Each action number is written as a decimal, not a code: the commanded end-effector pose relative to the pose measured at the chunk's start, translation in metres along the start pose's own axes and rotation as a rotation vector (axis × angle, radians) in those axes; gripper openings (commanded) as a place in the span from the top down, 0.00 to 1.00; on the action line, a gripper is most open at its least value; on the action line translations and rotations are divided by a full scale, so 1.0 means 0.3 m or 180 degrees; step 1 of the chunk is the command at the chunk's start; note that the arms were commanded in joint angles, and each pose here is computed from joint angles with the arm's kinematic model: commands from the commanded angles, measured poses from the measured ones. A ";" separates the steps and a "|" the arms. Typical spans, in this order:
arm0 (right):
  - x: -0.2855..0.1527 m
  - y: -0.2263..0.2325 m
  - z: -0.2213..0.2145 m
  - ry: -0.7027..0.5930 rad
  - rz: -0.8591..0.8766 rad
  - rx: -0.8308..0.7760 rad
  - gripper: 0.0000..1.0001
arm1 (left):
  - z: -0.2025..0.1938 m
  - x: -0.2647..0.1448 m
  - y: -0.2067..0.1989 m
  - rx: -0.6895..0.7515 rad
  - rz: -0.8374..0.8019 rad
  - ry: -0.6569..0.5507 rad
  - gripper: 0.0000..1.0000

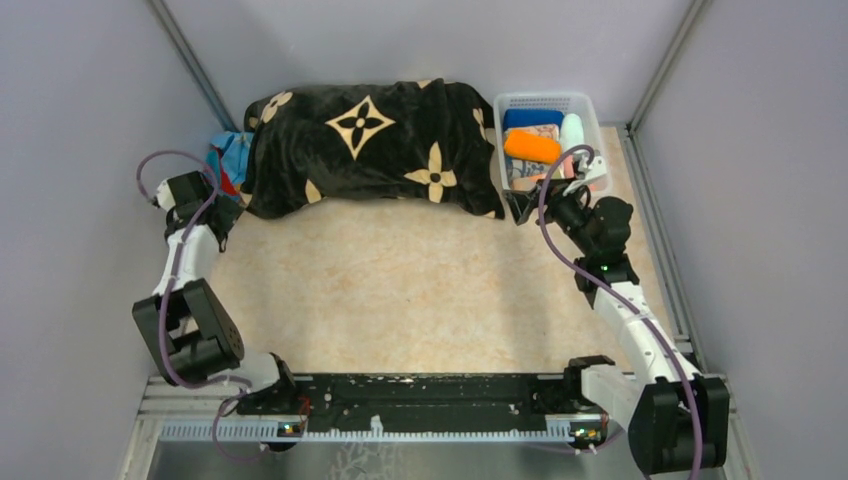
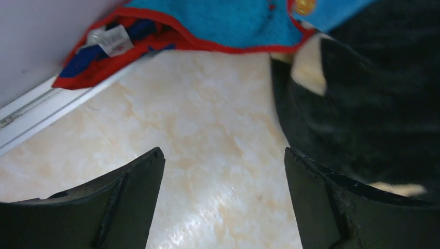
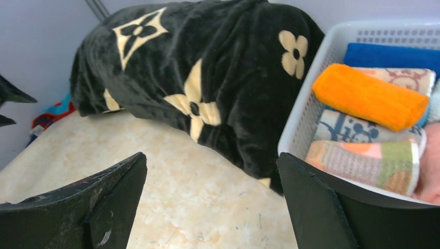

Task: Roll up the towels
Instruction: Move the towel to the center of the board, then flatten out the towel at the center of the board.

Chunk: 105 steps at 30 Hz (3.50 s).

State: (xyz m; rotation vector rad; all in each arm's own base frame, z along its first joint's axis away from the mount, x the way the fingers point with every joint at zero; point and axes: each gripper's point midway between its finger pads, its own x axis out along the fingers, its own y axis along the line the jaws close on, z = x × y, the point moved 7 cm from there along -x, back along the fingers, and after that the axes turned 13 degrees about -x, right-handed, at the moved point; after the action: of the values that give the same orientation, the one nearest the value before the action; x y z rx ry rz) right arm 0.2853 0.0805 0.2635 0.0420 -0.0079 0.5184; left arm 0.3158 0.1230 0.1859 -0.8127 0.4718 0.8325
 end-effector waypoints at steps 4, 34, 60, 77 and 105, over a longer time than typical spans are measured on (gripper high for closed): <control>-0.011 0.058 0.097 -0.0475 0.0306 -0.0110 0.04 | 0.088 0.181 0.010 -0.0028 0.0330 -0.0635 0.12; 0.015 0.053 0.054 -0.0392 0.0355 -0.0059 0.06 | -0.235 0.442 0.109 0.0120 0.0874 0.1101 0.92; -0.024 0.166 0.026 0.0251 0.0402 0.0085 0.05 | -0.954 -0.518 -0.158 0.1350 -0.1426 0.2503 0.92; -0.080 0.267 -0.288 0.1467 0.0340 0.0391 0.14 | -0.997 -0.674 -0.108 0.2516 -0.2105 0.2144 0.35; -0.117 0.294 -0.641 0.3111 -0.0614 0.0217 0.56 | -0.968 -0.579 0.129 0.2716 -0.1384 0.2078 0.23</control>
State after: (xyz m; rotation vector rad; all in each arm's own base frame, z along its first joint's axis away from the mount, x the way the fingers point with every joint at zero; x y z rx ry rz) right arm 0.2090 0.1430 0.0783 -0.1319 0.9420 0.3279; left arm 0.1606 -0.1675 0.1091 -0.3228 1.0772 -0.0979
